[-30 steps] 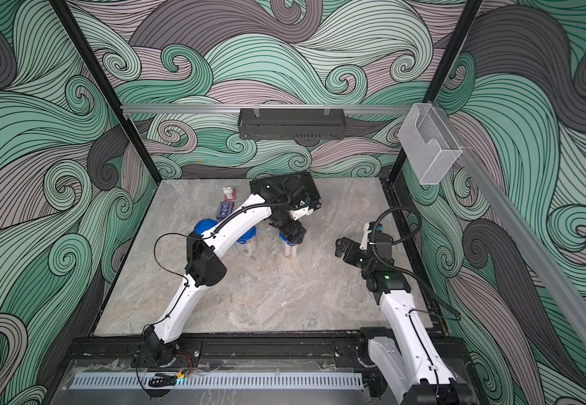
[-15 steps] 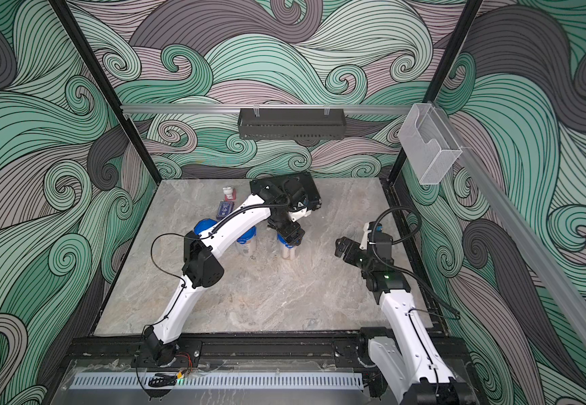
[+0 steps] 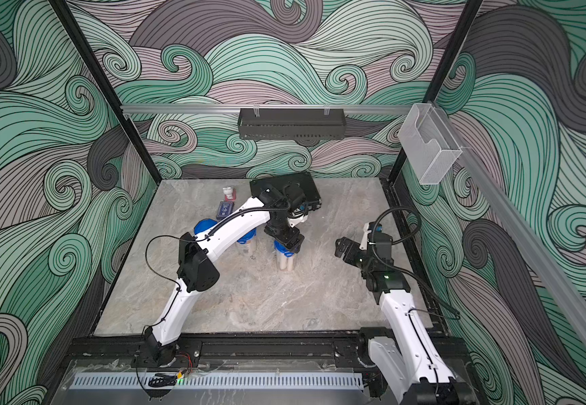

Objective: Take out toiletry kits
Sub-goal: Move the container to the center of the board.

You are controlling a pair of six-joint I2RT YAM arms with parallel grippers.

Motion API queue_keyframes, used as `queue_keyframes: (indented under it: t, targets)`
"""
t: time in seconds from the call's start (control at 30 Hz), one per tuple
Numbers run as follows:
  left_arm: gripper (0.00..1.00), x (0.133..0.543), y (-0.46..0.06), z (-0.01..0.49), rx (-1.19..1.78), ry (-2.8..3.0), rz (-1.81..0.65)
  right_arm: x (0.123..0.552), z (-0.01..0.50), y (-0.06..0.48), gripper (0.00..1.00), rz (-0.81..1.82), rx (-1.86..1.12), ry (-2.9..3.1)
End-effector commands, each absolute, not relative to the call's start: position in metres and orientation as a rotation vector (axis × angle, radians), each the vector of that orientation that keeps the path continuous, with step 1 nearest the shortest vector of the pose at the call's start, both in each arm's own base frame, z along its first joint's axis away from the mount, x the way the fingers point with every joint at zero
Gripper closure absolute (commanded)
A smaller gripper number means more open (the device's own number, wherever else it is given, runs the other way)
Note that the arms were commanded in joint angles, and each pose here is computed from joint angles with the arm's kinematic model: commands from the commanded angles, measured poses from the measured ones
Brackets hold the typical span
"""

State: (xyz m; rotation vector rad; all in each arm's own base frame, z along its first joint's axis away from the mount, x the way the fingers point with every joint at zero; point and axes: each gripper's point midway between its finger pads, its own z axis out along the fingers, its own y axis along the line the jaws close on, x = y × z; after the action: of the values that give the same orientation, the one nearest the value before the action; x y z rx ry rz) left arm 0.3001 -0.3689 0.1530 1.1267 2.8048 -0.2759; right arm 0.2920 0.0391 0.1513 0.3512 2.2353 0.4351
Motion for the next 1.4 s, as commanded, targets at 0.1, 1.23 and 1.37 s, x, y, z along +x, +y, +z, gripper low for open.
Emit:
queue_keyframes:
  t: [0.1,1.23,1.37]
  targets:
    - [0.37,0.264,-0.384,0.184,1.07,2.774,-0.34,0.291,0.153,0.041,0.01,0.45,0.348,2.215]
    - [0.06,0.244,-0.362,0.156,1.21,2.687,-0.241,0.29,0.155,0.043,0.01,0.459,0.334,2.204]
    - [0.01,0.245,-0.361,0.157,1.215,2.68,-0.235,0.29,0.154,0.043,0.01,0.461,0.335,2.208]
